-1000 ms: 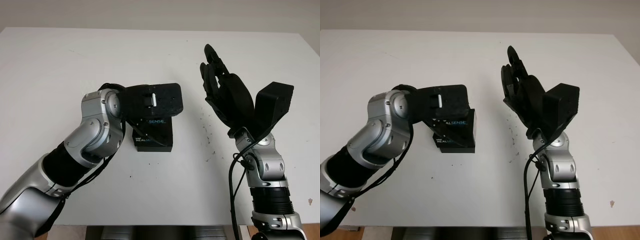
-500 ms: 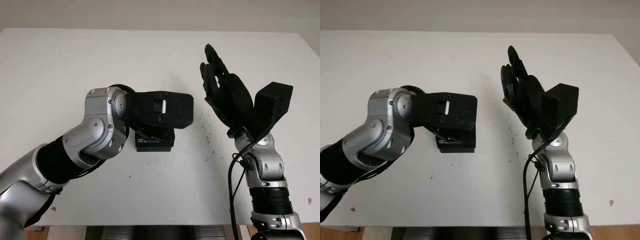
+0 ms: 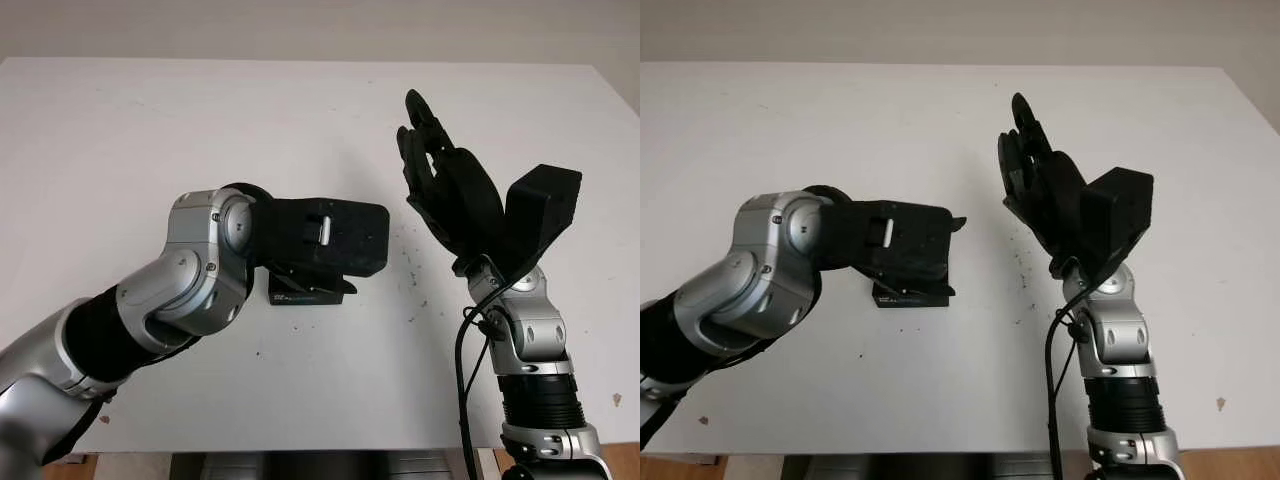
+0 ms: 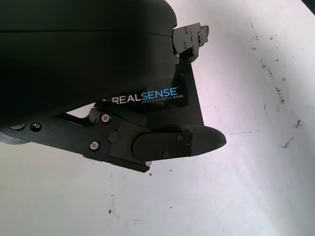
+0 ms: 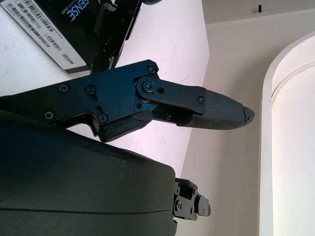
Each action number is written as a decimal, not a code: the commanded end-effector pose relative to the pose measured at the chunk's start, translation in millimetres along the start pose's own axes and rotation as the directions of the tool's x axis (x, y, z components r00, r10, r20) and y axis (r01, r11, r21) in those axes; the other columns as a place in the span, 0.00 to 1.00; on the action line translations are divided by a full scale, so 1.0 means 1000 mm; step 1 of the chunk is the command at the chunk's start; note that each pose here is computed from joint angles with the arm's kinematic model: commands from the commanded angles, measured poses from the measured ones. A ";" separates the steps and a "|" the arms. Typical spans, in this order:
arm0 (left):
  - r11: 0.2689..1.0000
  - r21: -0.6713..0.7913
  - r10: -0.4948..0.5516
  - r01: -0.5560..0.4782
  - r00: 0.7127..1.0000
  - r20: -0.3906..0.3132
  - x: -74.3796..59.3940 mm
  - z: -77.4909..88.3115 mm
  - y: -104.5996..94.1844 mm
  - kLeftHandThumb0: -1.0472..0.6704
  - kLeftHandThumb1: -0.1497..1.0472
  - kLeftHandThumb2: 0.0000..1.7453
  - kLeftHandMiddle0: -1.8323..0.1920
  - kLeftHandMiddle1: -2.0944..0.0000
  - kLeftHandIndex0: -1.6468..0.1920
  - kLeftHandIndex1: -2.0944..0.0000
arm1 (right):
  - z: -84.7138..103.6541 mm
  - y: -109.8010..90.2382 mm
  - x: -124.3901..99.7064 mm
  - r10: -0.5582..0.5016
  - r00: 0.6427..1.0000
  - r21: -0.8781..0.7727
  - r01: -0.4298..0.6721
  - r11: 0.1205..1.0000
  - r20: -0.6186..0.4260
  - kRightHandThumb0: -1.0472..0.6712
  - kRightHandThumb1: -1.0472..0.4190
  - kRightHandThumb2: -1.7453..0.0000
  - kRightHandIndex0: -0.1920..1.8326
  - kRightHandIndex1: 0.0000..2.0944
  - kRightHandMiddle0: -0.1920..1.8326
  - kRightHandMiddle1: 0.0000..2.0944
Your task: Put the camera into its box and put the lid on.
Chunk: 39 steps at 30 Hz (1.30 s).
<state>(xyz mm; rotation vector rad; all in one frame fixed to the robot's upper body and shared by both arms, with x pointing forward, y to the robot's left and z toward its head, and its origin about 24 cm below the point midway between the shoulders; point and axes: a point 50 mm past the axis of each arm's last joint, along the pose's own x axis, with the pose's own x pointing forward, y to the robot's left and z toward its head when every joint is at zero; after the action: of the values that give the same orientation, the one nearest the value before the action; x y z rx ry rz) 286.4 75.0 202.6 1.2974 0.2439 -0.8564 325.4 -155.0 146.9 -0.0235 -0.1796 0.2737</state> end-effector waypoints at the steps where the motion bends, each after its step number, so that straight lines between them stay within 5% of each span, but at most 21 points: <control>1: 0.998 0.060 0.014 -0.015 1.000 0.018 -0.001 -0.001 -0.007 0.28 1.00 0.25 1.00 1.00 1.00 1.00 | 0.004 -0.001 0.001 -0.002 1.000 -0.006 0.002 1.000 0.019 0.18 0.00 0.65 0.02 0.03 0.01 0.02; 6: 0.881 0.406 0.229 -0.244 0.970 0.085 -0.006 -0.012 -0.005 0.20 1.00 0.30 1.00 1.00 1.00 1.00 | 0.002 -0.002 0.000 0.003 1.000 -0.012 -0.003 1.000 0.019 0.18 0.00 0.65 0.02 0.02 0.01 0.02; 11: 0.821 0.447 0.334 -0.354 0.934 0.125 -0.014 -0.030 0.008 0.14 1.00 0.35 1.00 1.00 1.00 1.00 | 0.002 -0.002 0.000 0.004 1.000 -0.016 -0.004 1.000 0.016 0.18 0.00 0.65 0.01 0.02 0.00 0.02; 15: 0.871 0.224 0.415 -0.437 0.899 0.138 -0.026 -0.043 0.024 0.13 1.00 0.36 1.00 1.00 1.00 1.00 | 0.003 -0.003 0.000 0.001 1.000 -0.021 0.000 1.000 0.025 0.18 0.00 0.65 0.02 0.03 0.01 0.03; 19: 0.848 -0.172 0.526 -0.500 0.834 0.166 -0.035 -0.065 0.028 0.14 1.00 0.33 1.00 1.00 1.00 1.00 | 0.002 -0.002 0.002 0.004 0.999 -0.018 -0.003 1.000 0.039 0.18 0.00 0.65 0.02 0.03 0.01 0.02; 22: 0.771 -0.384 0.600 -0.508 0.782 0.169 -0.040 -0.080 0.026 0.15 1.00 0.32 1.00 1.00 1.00 1.00 | 0.003 -0.001 0.003 0.010 0.999 -0.020 -0.009 1.000 0.041 0.18 0.00 0.65 0.02 0.03 0.01 0.02; 27: 0.665 -0.514 0.686 -0.542 0.715 0.135 -0.046 -0.100 0.017 0.15 1.00 0.36 1.00 1.00 1.00 1.00 | 0.003 0.003 0.003 0.022 0.998 -0.037 -0.020 0.999 0.053 0.17 0.00 0.66 0.01 0.02 0.00 0.00; 32: 0.528 -0.662 0.746 -0.532 0.664 0.061 -0.044 -0.118 0.000 0.16 1.00 0.37 1.00 1.00 1.00 1.00 | 0.000 0.006 0.002 0.022 0.999 -0.042 -0.021 0.999 0.043 0.17 0.00 0.64 0.00 0.01 0.00 0.00; 36: 0.352 -0.796 0.806 -0.492 0.592 -0.010 -0.040 -0.132 -0.012 0.18 1.00 0.35 1.00 1.00 1.00 1.00 | -0.005 0.008 0.002 0.018 1.000 -0.053 -0.016 0.998 0.025 0.16 0.00 0.63 0.00 0.00 0.00 0.00; 39: 0.250 -0.843 0.813 -0.476 0.576 -0.084 -0.034 -0.144 -0.026 0.16 1.00 0.34 1.00 1.00 1.00 1.00 | -0.008 0.009 0.001 0.017 1.000 -0.059 -0.015 0.998 0.020 0.16 0.00 0.61 0.00 0.00 0.00 0.00</control>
<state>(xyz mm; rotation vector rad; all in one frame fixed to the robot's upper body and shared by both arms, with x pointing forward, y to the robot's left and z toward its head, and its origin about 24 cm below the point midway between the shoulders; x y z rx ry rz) 290.2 215.8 169.3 0.2461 -0.2582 -0.1437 326.1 -145.8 141.7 -0.0841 -0.2062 0.2873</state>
